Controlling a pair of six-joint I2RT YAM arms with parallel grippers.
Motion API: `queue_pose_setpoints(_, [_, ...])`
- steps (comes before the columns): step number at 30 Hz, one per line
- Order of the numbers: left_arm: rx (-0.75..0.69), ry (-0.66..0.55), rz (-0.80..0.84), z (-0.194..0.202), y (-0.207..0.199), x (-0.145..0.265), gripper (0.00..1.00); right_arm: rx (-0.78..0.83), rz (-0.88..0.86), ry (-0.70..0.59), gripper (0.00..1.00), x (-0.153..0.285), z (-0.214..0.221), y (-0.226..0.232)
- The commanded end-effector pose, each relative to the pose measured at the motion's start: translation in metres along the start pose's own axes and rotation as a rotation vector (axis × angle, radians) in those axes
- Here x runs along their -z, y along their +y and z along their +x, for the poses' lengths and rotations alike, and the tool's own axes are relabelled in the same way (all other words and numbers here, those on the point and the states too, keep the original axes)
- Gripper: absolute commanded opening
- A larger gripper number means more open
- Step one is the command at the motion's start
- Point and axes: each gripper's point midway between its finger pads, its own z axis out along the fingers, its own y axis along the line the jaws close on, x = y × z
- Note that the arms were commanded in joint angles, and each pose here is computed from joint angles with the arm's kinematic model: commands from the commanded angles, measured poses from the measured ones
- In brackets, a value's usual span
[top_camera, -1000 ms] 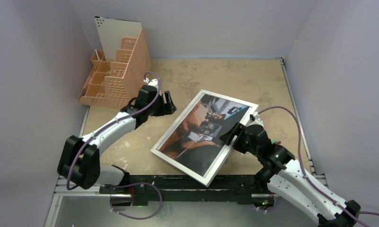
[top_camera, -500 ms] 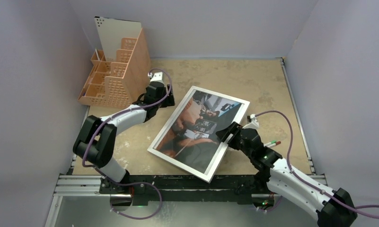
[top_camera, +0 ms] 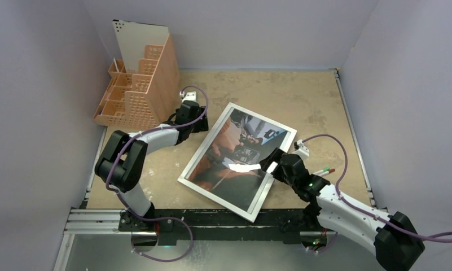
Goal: Put the photo into the frame
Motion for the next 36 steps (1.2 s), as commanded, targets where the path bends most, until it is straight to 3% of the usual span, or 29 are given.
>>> queue_pose_setpoints(1, [-0.001, -0.03, 0.018, -0.017, -0.006, -0.004, 0.72, -0.025, 0.073, -0.095, 0.99, 0.002, -0.026, 0.001])
queue_pose_setpoints(13, [0.019, 0.044, 0.01, -0.008, -0.006, 0.001, 0.72, -0.076, 0.355, -0.043, 0.99, 0.003, -0.018, -0.033])
queue_pose_setpoints(22, [0.176, 0.218, 0.13, 0.042, -0.021, 0.024, 0.71, -0.111, 0.139, -0.045, 0.94, -0.02, -0.033, 0.014])
queue_pose_setpoints(28, [0.236, 0.243, 0.16, 0.058, -0.021, 0.041, 0.71, -0.086, 0.094, -0.026, 0.93, -0.047, -0.049, 0.032])
queue_pose_setpoints(33, [0.269, 0.262, 0.058, 0.074, 0.005, 0.043, 0.71, -0.065, 0.057, -0.04, 0.91, -0.073, -0.072, 0.048])
queue_pose_setpoints(36, [0.285, 0.297, 0.13, 0.084, -0.003, 0.048, 0.71, -0.045, 0.02, -0.083, 0.9, -0.087, -0.093, 0.062])
